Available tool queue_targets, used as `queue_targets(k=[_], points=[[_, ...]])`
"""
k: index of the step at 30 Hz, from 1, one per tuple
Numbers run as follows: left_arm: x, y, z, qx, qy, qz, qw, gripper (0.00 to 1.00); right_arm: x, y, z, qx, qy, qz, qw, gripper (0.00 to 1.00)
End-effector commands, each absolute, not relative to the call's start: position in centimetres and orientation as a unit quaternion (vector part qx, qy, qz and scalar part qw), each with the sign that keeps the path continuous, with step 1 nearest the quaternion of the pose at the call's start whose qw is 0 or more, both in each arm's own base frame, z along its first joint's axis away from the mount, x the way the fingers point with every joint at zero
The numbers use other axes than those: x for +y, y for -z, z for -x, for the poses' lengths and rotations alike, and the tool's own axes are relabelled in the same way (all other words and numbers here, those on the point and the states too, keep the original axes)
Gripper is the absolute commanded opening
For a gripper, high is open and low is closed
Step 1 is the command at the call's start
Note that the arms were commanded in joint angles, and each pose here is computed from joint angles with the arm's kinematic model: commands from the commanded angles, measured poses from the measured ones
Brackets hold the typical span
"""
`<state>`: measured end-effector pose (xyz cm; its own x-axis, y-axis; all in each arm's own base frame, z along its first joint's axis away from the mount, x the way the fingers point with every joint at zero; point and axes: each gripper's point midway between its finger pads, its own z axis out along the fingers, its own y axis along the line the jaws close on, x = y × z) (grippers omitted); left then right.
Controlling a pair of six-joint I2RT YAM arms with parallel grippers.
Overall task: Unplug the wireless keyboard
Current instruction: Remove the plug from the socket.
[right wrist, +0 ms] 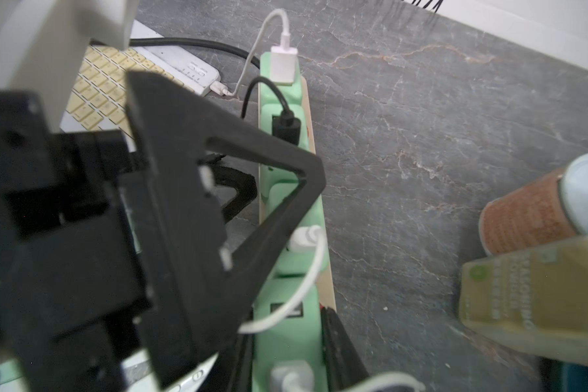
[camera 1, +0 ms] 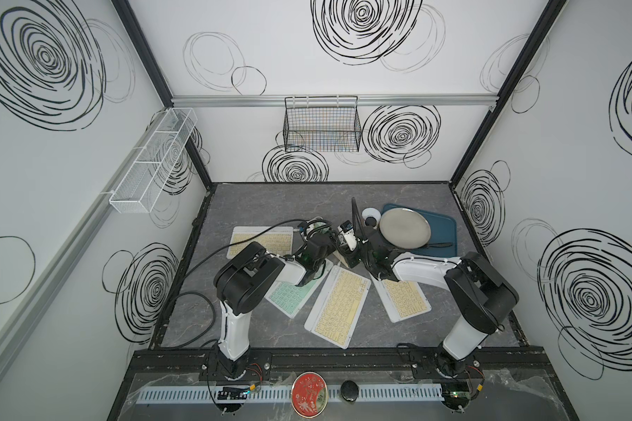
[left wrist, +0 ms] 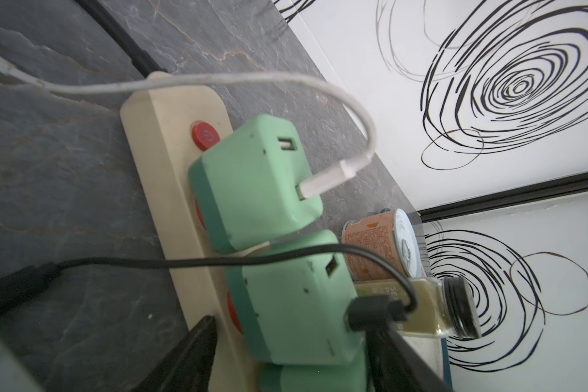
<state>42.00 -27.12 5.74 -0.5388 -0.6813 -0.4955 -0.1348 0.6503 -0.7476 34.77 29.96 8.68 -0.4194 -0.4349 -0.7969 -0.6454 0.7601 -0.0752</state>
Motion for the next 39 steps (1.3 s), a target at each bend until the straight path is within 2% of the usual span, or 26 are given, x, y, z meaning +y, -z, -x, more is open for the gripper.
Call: queue_targets(k=[1,4,8,10,15,23,28,34,39], points=[[-24.1,2.7,-37.5,0.889,0.218,0.24,0.323,0.73,31.2,-16.5,-37.3,0.762,-0.093,0.298,0.568,0.0],[-23.7,2.7,-37.5,0.889,0.214,0.241,0.326,0.73,30.5,-17.4,-37.4,0.755,-0.125,0.288,0.575,0.0],[-23.6,2.7,-37.4,0.888,0.214,0.242,0.328,0.73,29.8,-18.8,-37.2,0.751,-0.226,0.264,0.562,0.0],[-23.6,2.8,-37.4,0.887,0.216,0.243,0.327,0.72,30.2,-18.7,-36.7,0.741,-0.258,0.287,0.55,0.0],[-23.9,2.6,-37.5,0.886,0.221,0.243,0.327,0.72,30.0,-16.8,-37.2,0.768,-0.228,0.288,0.525,0.0],[-23.7,1.8,-37.5,0.883,0.223,0.243,0.334,0.72,29.3,-16.7,-37.2,0.773,-0.22,0.271,0.53,0.0],[-24.0,0.6,-37.9,0.872,0.24,0.242,0.351,0.73,27.7,-16.1,-37.8,0.8,-0.198,0.213,0.525,0.0],[-24.3,-0.3,-38.0,0.863,0.261,0.235,0.363,0.73,26.3,-15.2,-35.9,0.81,-0.198,0.19,0.519,0.0],[-24.0,-3.0,-38.4,0.837,0.294,0.229,0.401,0.77,25.6,-14.4,-34.7,0.815,-0.198,0.181,0.513,0.0]])
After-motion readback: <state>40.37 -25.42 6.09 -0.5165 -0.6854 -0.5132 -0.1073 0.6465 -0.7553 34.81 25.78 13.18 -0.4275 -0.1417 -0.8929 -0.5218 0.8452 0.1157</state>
